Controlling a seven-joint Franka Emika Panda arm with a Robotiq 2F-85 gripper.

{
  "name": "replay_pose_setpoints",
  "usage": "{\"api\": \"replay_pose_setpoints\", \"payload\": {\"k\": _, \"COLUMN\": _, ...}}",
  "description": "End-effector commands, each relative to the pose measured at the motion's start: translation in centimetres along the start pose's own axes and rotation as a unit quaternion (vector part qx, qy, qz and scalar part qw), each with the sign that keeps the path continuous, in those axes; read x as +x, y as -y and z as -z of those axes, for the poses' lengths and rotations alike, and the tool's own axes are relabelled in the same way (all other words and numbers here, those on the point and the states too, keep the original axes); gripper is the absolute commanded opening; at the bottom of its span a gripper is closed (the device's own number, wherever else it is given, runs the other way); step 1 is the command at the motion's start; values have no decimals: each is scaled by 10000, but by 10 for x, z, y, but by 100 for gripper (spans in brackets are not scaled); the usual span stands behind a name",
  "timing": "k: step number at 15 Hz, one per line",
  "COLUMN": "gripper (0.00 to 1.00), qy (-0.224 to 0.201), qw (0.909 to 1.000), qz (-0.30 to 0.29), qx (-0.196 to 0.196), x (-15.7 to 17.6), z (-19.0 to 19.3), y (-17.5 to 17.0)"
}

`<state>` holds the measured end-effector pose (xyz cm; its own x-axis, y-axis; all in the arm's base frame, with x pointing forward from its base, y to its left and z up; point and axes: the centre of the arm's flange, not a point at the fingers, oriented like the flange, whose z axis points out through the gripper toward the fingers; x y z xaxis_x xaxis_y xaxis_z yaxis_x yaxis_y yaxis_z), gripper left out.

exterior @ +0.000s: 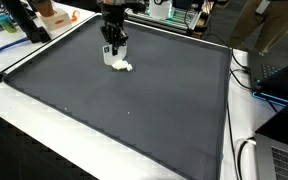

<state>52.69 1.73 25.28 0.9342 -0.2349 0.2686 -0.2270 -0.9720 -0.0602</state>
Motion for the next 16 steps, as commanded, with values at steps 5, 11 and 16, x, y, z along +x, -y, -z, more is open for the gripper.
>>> {"api": "replay_pose_setpoints", "payload": {"k": 5, "gripper": 1, "qy": 684, "qw": 9977, "qz": -27, "qx": -33, "x": 8, "z": -48, "y": -13}}
{"api": "replay_pose_setpoints", "payload": {"k": 11, "gripper": 1, "qy": 1186, "qw": 9928, "qz": -167, "qx": 93, "x": 16, "z": -59, "y": -5}}
{"api": "replay_pose_setpoints", "payload": {"k": 16, "gripper": 1, "qy": 1620, "qw": 9858, "qz": -421, "qx": -117, "x": 27, "z": -59, "y": -10}}
